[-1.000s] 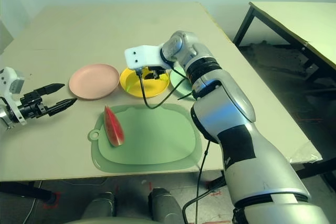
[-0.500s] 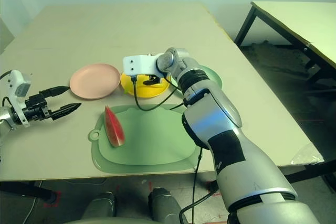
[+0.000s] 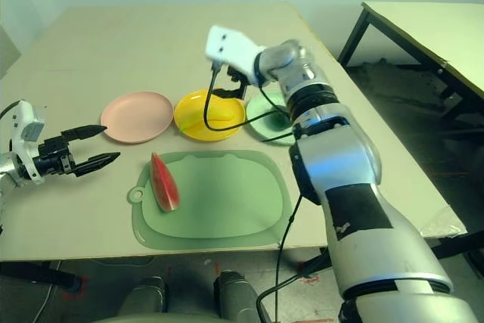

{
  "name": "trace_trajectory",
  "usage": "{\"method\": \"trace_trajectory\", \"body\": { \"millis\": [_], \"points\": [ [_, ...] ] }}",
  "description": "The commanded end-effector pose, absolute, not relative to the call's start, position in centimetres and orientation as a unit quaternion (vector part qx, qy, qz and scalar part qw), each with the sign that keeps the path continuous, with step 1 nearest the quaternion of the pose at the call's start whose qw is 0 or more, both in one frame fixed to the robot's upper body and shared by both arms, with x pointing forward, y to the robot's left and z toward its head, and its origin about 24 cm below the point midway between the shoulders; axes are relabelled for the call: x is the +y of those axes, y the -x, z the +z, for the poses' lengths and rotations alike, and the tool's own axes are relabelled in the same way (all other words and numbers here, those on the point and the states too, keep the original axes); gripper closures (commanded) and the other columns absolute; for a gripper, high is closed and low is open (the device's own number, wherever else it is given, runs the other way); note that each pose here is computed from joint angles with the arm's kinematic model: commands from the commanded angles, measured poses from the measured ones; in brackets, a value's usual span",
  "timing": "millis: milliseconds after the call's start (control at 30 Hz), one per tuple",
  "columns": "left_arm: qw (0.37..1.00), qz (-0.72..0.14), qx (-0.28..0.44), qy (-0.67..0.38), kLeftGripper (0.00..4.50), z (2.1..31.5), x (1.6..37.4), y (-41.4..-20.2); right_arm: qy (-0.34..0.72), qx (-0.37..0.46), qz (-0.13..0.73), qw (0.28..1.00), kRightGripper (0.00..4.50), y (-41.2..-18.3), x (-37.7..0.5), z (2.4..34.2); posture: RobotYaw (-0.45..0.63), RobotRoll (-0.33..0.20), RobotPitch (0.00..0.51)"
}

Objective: Place the fruits into color-matched plates.

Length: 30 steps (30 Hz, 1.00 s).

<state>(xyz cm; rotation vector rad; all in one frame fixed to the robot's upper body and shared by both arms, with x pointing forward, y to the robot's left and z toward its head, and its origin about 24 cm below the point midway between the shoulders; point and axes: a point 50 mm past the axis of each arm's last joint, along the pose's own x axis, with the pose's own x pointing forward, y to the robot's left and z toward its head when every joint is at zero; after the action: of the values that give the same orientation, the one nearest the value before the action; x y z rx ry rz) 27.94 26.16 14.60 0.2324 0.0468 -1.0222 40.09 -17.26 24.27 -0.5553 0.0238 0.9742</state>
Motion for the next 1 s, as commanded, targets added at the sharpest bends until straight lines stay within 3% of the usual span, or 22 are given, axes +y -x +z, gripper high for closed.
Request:
{"method": "trace_trajectory", "body": {
  "millis": [33, 267, 400, 633, 1000],
  "points": [
    [0.841, -0.524, 0.03, -0.13, 0.0, 15.1, 25.7, -28.2, 0.16, 0.027, 0.522, 0.838, 0.02, -37.6, -19.6, 21.1, -0.1, 0.0, 0.039],
    [0.797, -0.581, 0.042, -0.161, 0.0, 16.0, 25.0, -29.5, 0.091, 0.067, 0.623, 0.774, 0.02, -29.7, -22.6, 15.5, -0.18, 0.0, 0.014],
    [0.755, -0.625, 0.048, -0.192, 0.0, 16.6, 24.1, -30.5, 0.073, 0.103, 0.654, 0.746, 0.02, -26.7, -23.6, 12.1, -0.2, 0.0, 0.002],
    [0.663, -0.693, 0.063, -0.277, 0.0, 16.9, 21.9, -31.0, 0.073, 0.111, 0.663, 0.737, 0.02, -25.3, -24.5, 8.6, -0.21, 0.0, 0.0],
    [0.476, -0.759, 0.071, -0.439, 0.0, 15.3, 18.8, -31.3, 0.075, 0.063, 0.638, 0.764, 0.02, -26.6, -24.3, 7.8, -0.23, 0.0, 0.0]
  ]
}}
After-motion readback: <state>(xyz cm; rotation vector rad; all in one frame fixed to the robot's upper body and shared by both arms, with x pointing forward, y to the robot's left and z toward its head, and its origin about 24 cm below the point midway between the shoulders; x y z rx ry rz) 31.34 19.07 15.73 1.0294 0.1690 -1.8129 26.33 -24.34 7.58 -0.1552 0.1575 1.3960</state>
